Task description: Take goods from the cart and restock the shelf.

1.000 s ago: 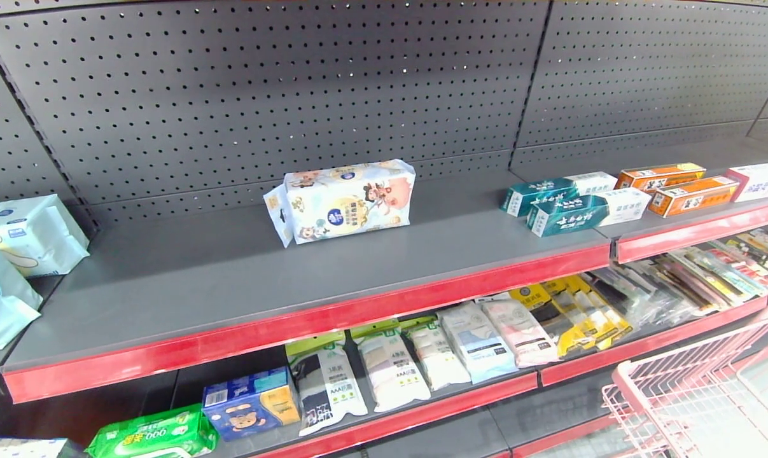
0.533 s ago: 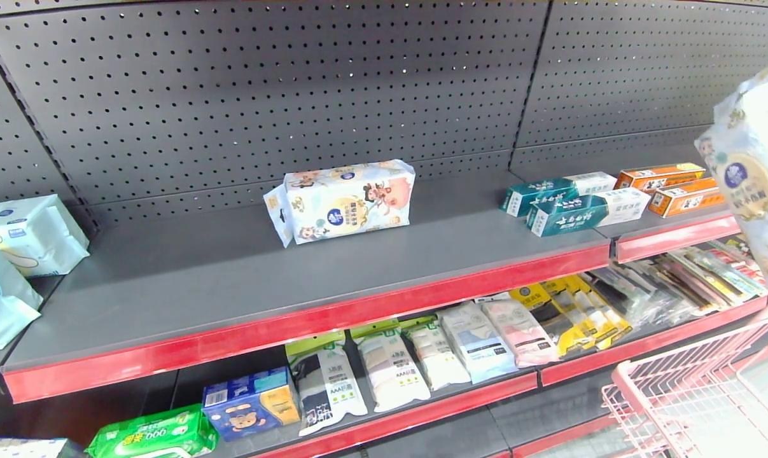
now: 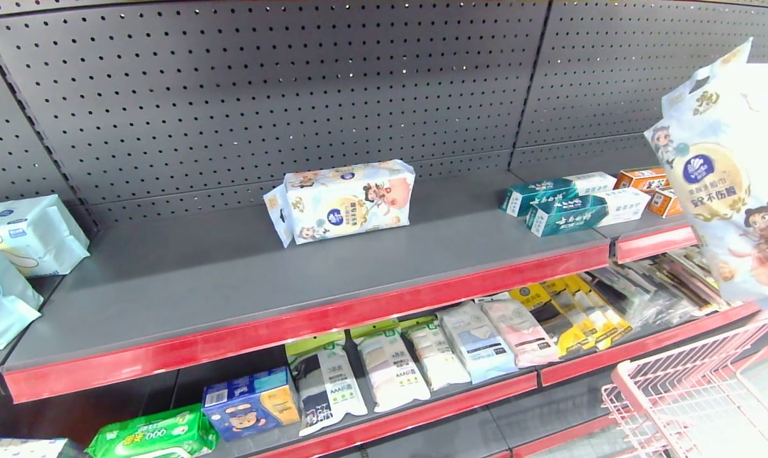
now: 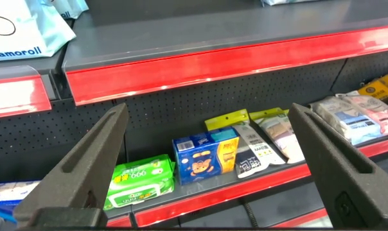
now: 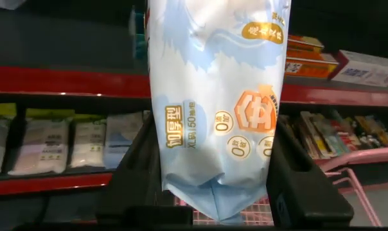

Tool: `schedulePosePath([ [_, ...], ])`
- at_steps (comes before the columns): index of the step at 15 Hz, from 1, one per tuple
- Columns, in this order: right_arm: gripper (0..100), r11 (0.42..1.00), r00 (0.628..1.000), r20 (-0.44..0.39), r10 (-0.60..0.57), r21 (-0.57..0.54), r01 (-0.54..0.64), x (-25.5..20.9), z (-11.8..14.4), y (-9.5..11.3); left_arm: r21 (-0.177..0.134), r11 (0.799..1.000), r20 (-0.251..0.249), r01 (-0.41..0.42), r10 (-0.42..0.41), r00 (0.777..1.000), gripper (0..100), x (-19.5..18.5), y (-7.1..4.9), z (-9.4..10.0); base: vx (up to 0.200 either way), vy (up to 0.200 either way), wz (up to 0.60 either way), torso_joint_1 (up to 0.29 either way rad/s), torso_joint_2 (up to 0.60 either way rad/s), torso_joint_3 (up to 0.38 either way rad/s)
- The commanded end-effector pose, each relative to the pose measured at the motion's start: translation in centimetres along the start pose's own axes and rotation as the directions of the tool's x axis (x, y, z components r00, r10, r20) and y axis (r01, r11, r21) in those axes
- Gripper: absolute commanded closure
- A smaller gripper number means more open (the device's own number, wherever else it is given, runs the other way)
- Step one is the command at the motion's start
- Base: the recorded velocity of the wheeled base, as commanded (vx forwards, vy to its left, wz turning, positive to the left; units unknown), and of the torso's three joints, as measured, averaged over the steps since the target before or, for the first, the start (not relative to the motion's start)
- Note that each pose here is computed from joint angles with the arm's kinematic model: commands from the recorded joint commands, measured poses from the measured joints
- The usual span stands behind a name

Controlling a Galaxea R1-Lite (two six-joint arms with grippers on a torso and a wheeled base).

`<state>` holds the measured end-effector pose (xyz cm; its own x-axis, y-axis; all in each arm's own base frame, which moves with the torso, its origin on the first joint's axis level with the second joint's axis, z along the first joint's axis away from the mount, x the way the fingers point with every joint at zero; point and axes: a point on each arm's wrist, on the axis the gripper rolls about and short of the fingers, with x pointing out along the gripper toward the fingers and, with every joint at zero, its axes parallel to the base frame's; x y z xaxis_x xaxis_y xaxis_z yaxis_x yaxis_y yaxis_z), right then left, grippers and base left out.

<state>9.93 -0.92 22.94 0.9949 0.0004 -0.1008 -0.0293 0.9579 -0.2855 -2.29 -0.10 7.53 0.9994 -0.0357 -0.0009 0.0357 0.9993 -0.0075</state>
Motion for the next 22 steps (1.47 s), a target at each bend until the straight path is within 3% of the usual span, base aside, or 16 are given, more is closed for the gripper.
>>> schedulePosePath([
  [1,100,0.998,0.997,0.037,0.062,0.023,-0.063,-1.2,-0.3,0.8,0.0,1.0,0.001,0.0,0.0,1.0,0,0.0,0.0,0.0,0.0,0.0,0.0,0.0,0.0,0.0],
  [5,100,0.992,0.992,0.029,0.122,0.026,-0.123,-0.5,-0.4,0.9,0.0,1.0,0.001,0.0,0.0,1.0,0,0.0,0.0,0.0,0.0,0.0,0.0,0.0,0.0,0.0],
  [13,100,0.992,0.992,0.015,0.127,0.022,-0.127,-0.3,-0.6,1.0,0.0,1.0,-0.001,0.0,0.0,1.0,0,0.0,0.0,0.0,0.0,0.0,0.0,0.0,0.0,0.0],
  [22,100,0.992,0.992,0.014,0.125,0.022,-0.125,-0.2,-0.4,1.0,0.001,1.0,0.001,0.0,0.0,1.0,0,0.0,0.0,0.0,0.0,0.0,0.0,0.165,-0.35,-0.188],
])
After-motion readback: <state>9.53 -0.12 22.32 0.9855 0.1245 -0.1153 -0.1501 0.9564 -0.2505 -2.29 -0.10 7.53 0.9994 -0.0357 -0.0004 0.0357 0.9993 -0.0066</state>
